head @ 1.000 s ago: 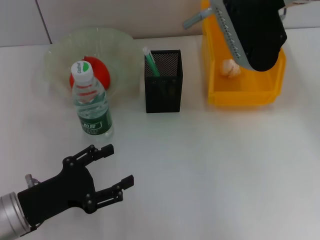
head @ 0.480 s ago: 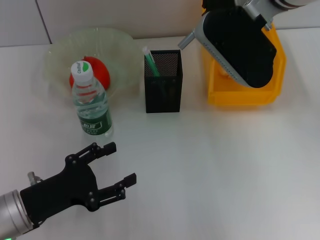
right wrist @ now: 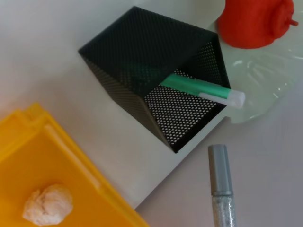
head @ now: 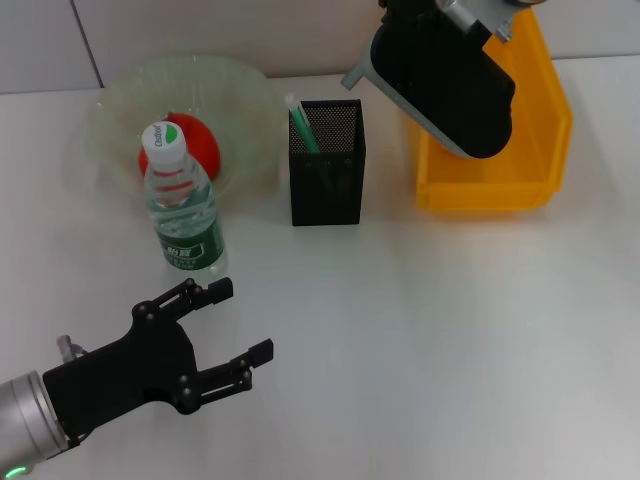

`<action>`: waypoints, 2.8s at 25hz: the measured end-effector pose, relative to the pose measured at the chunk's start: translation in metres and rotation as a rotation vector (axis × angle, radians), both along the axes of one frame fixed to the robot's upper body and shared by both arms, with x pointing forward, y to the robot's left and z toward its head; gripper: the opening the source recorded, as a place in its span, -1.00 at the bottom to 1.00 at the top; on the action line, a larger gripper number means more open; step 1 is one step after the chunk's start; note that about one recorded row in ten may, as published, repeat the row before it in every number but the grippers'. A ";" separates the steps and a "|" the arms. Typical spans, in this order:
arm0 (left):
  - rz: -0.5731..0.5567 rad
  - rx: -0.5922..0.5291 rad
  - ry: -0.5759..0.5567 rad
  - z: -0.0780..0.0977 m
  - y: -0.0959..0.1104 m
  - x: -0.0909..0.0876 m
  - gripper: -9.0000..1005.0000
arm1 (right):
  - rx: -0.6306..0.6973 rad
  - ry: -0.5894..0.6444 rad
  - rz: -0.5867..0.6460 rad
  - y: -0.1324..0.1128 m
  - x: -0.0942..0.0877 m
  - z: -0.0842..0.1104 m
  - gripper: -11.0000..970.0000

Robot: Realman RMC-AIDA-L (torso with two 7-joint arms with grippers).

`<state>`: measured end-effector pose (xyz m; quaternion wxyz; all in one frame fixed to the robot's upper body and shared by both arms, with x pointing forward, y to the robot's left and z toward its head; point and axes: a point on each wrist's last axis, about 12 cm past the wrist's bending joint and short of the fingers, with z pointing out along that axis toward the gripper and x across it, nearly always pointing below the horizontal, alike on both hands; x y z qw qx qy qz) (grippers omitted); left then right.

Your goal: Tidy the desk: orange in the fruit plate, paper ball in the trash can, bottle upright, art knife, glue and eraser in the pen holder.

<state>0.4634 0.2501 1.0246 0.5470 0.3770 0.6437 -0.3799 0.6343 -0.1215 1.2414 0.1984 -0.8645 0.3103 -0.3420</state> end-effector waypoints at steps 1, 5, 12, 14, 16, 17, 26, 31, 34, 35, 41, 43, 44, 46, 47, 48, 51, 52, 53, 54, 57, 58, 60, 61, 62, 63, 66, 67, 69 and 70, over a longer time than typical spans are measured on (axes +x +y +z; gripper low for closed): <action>0.001 0.002 0.000 0.000 0.000 0.000 0.68 | -0.006 -0.001 0.005 0.002 0.001 0.000 -0.70; 0.002 0.002 -0.001 0.000 0.000 0.001 0.68 | -0.029 -0.004 0.026 0.010 0.004 -0.002 -0.70; 0.010 -0.001 -0.001 0.000 -0.001 0.002 0.68 | -0.077 0.003 0.065 0.020 0.005 -0.015 -0.70; 0.011 0.000 -0.001 0.000 -0.001 0.003 0.68 | -0.085 0.002 0.076 0.023 0.005 -0.019 -0.70; 0.010 0.003 0.000 0.000 -0.001 0.003 0.68 | -0.092 -0.001 0.087 0.025 0.007 -0.023 -0.70; 0.010 0.003 0.001 0.000 -0.001 0.003 0.68 | -0.097 0.000 0.091 0.027 0.007 -0.025 -0.70; 0.008 0.005 0.001 0.000 -0.002 0.004 0.68 | -0.120 0.012 0.116 0.039 0.006 -0.035 -0.70; 0.006 0.006 -0.004 0.001 -0.002 0.005 0.68 | -0.141 0.026 0.118 0.039 0.005 -0.042 -0.70; 0.005 0.007 -0.005 0.001 -0.003 0.005 0.68 | -0.144 0.030 0.116 0.039 0.004 -0.042 -0.70; 0.004 0.007 -0.005 0.001 -0.003 0.005 0.68 | -0.144 0.030 0.116 0.040 0.004 -0.042 -0.70; 0.003 0.007 0.002 0.000 -0.003 0.004 0.68 | -0.156 0.058 0.099 0.043 -0.001 -0.042 -0.71; 0.003 0.007 0.003 -0.001 -0.003 0.003 0.68 | -0.159 0.066 0.092 0.044 -0.004 -0.042 -0.71; 0.003 0.007 0.003 -0.001 -0.003 0.003 0.68 | -0.159 0.066 0.092 0.044 -0.004 -0.042 -0.71; 0.002 0.007 0.006 -0.001 -0.003 0.003 0.68 | -0.158 0.076 0.083 0.046 -0.008 -0.039 -0.64; 0.002 0.007 0.006 -0.001 -0.003 0.003 0.68 | -0.158 0.076 0.083 0.046 -0.008 -0.039 -0.56; 0.002 0.007 0.006 -0.001 -0.003 0.002 0.68 | -0.154 0.078 0.079 0.047 -0.009 -0.037 -0.49; 0.002 0.007 0.006 -0.001 -0.003 0.002 0.68 | -0.125 0.077 0.063 0.050 -0.013 -0.031 -0.25; 0.002 0.007 0.006 -0.001 -0.003 0.002 0.68 | -0.125 0.077 0.063 0.050 -0.013 -0.031 -0.17; 0.002 0.008 0.006 -0.001 -0.002 0.002 0.68 | -0.084 0.066 0.052 0.053 -0.014 -0.022 -0.08; 0.002 0.008 0.006 -0.001 -0.002 0.002 0.68 | -0.084 0.066 0.052 0.053 -0.014 -0.022 0.00; 0.001 0.008 0.004 -0.001 -0.002 0.002 0.68 | 0.051 0.042 0.001 0.052 -0.014 0.003 0.20; 0.001 0.007 0.001 0.000 -0.001 0.002 0.68 | 0.094 0.037 -0.016 0.050 -0.014 0.011 0.24; 0.002 0.007 0.000 0.000 0.000 0.002 0.68 | 0.231 0.036 -0.053 0.042 -0.014 0.031 0.30; 0.006 0.006 0.000 0.000 0.001 0.002 0.68 | 0.379 0.052 -0.090 0.026 -0.015 0.049 0.33; 0.006 0.006 0.000 0.000 0.001 0.002 0.68 | 0.379 0.052 -0.090 0.026 -0.015 0.049 0.33; 0.008 0.006 0.000 0.000 0.002 0.001 0.68 | 0.542 0.085 -0.121 0.005 -0.019 0.065 0.33; 0.024 -0.001 -0.003 0.001 0.006 0.000 0.68 | 0.793 0.148 -0.159 -0.031 -0.031 0.075 0.33; 0.024 -0.001 -0.003 0.001 0.006 0.000 0.68 | 0.793 0.148 -0.159 -0.031 -0.031 0.075 0.33; 0.026 -0.009 -0.014 0.002 0.007 -0.001 0.68 | 0.971 0.202 -0.189 -0.060 -0.043 0.069 0.33; 0.024 -0.013 -0.023 0.003 0.008 -0.002 0.68 | 1.039 0.227 -0.200 -0.072 -0.048 0.063 0.33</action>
